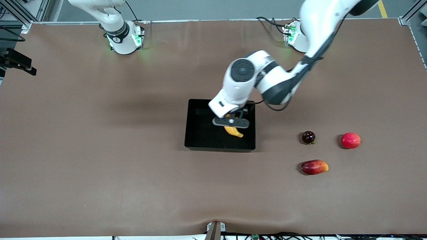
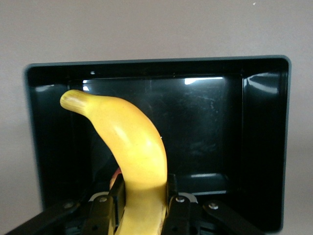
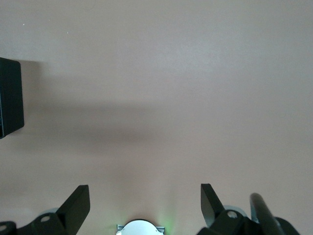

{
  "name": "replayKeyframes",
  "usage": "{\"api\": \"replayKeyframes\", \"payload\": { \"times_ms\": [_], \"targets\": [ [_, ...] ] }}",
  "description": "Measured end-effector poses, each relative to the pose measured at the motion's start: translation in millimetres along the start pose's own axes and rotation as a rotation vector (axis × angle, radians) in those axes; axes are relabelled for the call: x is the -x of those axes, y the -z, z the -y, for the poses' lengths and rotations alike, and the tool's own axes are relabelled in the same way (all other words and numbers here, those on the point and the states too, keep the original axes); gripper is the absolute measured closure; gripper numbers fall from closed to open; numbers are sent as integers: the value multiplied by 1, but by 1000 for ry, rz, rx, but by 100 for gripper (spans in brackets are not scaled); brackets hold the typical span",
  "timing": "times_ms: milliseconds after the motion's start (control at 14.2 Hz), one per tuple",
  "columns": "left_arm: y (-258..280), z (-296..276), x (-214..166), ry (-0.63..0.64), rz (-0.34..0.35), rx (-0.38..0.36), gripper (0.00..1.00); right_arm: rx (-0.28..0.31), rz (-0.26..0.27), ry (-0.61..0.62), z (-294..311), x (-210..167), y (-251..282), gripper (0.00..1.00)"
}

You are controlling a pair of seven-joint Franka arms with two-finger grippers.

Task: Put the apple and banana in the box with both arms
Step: 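Carry the banana over the box with the left gripper, then lower the banana into the box and open the left gripper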

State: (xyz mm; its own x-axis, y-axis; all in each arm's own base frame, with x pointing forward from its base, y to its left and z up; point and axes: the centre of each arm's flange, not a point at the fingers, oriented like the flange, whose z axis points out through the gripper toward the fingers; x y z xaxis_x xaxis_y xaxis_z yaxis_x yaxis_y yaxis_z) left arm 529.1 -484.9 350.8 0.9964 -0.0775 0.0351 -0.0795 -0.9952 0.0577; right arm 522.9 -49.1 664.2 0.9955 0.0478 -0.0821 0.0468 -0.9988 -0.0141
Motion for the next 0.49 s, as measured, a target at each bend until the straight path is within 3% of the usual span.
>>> {"api": "replayKeyframes", "payload": {
  "times_ms": [211,492],
  "targets": [
    [-27,-38,6,5,-22,-7,64,0,1,0,0,0,0,0],
    [-57,-56,6,18,-37,54,64,-1,6,0,0,1,-1,0]
  ]
}}
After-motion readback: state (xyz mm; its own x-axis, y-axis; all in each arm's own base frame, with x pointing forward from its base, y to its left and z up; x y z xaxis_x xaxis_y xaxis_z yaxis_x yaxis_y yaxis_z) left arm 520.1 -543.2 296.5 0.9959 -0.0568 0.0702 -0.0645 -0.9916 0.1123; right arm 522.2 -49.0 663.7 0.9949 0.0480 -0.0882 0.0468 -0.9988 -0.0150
